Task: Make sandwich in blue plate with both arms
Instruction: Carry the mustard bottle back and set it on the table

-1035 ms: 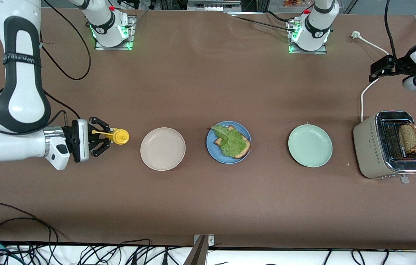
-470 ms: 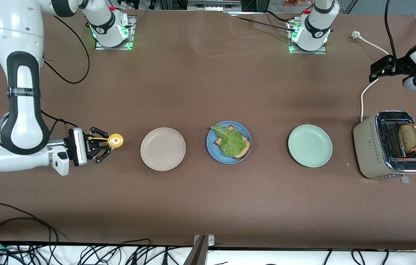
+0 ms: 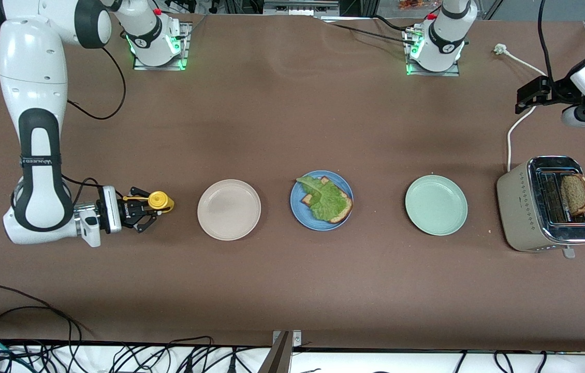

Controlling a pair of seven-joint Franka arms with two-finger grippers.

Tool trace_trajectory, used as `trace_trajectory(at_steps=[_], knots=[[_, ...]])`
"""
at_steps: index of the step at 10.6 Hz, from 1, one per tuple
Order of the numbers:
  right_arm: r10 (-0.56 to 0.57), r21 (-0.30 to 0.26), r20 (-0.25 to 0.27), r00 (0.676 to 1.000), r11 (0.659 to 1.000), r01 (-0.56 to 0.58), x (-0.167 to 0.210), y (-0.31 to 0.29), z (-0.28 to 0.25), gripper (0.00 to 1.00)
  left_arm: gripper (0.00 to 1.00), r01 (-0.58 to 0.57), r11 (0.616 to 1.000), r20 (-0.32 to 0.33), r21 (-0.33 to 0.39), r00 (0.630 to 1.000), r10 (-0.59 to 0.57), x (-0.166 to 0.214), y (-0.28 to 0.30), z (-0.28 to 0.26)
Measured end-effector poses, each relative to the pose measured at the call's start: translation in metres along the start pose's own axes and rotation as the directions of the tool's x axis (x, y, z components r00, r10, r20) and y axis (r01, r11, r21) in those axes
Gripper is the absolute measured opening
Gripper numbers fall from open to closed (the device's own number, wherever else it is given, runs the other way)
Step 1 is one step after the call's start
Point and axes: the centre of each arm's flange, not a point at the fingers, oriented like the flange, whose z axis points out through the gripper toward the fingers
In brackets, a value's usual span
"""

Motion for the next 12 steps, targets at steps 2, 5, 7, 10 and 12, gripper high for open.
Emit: trace_trajectory(at_steps=[2,5,7,10,12], knots=[[-0.037,-0.007,-0.041,0.998,0.999,0.036,-0.023,0.001,0.016,0.17,1.00,-0.008,1.000,0.002,0.001,1.000,0.008,0.000,0.005,0.000],[-0.065,-0.016,-0.088,0.994,0.998,0.064,-0.047,0.001,0.038,0.17,1.00,0.001,1.000,0.013,-0.001,1.000,-0.001,0.000,-0.001,0.003],[-0.073,-0.033,-0.130,0.989,0.997,0.069,-0.061,0.001,0.052,0.17,1.00,0.006,1.000,0.025,-0.003,1.000,-0.006,0.003,-0.004,0.008],[-0.071,-0.047,-0.163,0.984,0.997,0.064,-0.067,0.000,0.054,0.21,1.00,0.011,1.000,0.030,-0.004,1.000,-0.010,0.004,-0.007,0.010],[-0.070,-0.049,-0.163,0.984,0.997,0.063,-0.068,0.000,0.053,0.39,1.00,0.012,1.000,0.030,-0.005,0.999,-0.012,0.004,-0.008,0.010]])
